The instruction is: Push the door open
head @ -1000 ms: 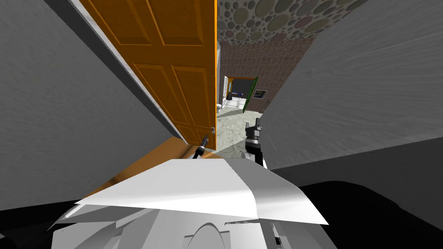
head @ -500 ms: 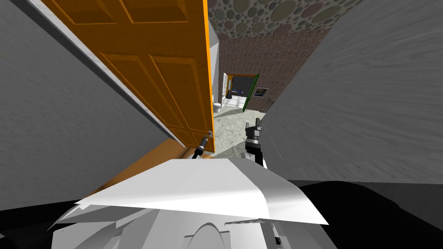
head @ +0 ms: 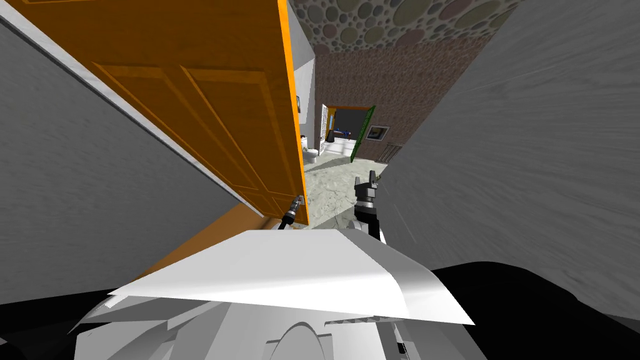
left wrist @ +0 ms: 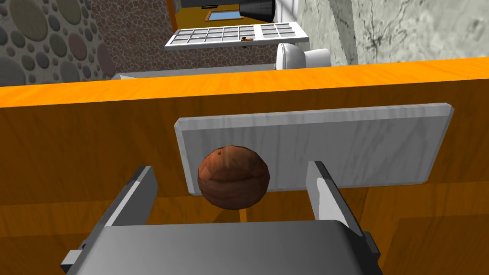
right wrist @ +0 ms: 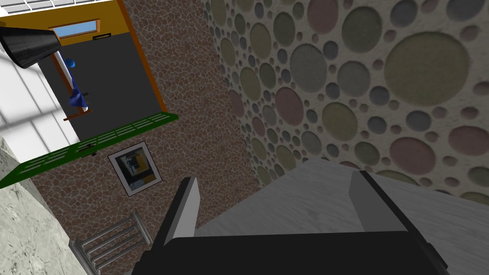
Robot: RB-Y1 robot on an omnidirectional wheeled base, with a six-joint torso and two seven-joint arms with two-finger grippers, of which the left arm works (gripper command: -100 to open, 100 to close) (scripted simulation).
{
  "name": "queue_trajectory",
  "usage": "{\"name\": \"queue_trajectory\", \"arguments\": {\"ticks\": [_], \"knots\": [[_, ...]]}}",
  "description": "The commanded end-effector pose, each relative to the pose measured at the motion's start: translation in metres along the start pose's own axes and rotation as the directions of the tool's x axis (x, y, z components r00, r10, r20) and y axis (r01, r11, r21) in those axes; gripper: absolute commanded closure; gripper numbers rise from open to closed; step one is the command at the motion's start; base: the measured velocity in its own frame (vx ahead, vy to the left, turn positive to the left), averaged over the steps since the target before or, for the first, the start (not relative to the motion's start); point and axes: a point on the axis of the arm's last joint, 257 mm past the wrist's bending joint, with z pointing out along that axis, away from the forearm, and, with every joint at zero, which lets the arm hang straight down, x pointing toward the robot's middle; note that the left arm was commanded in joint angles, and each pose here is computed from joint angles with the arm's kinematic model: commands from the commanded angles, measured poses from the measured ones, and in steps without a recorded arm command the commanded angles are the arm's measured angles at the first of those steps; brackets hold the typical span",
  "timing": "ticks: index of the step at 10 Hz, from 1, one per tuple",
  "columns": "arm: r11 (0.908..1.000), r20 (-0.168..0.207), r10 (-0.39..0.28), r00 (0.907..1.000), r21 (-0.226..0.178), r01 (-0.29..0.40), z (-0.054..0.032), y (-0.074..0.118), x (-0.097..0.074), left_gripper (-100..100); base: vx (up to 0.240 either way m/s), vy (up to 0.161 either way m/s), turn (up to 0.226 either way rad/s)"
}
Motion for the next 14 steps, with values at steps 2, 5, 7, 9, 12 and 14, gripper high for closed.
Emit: {"name": "queue_trajectory", "arguments": {"ticks": [2, 5, 7, 9, 12, 14], "knots": [[1.0, 0.0, 0.001, 1.0, -0.002, -0.001, 0.0001, 0.0, -0.001, 100, -0.022, 0.003, -0.008], [1.0, 0.0, 0.001, 1.0, -0.002, -0.001, 0.0001, 0.0, -0.001, 100, -0.011, 0.003, 0.0], [0.9999, 0.02, 0.012, 0.9997, -0.01, -0.012, -0.0021, 0.003, -0.014, 100, 0.038, -0.028, 0.016], [0.9998, 0.035, 0.018, 0.9992, -0.011, -0.018, -0.0028, 0.003, -0.023, 100, 0.125, -0.051, 0.028], [0.9995, 0.071, 0.03, 0.997, -0.014, -0.029, -0.0046, 0.004, -0.044, 100, 0.175, -0.088, 0.04], [0.9993, 0.1, 0.036, 0.9943, -0.016, -0.035, -0.0061, 0.003, -0.059, 100, 0.159, -0.067, 0.056]]}}
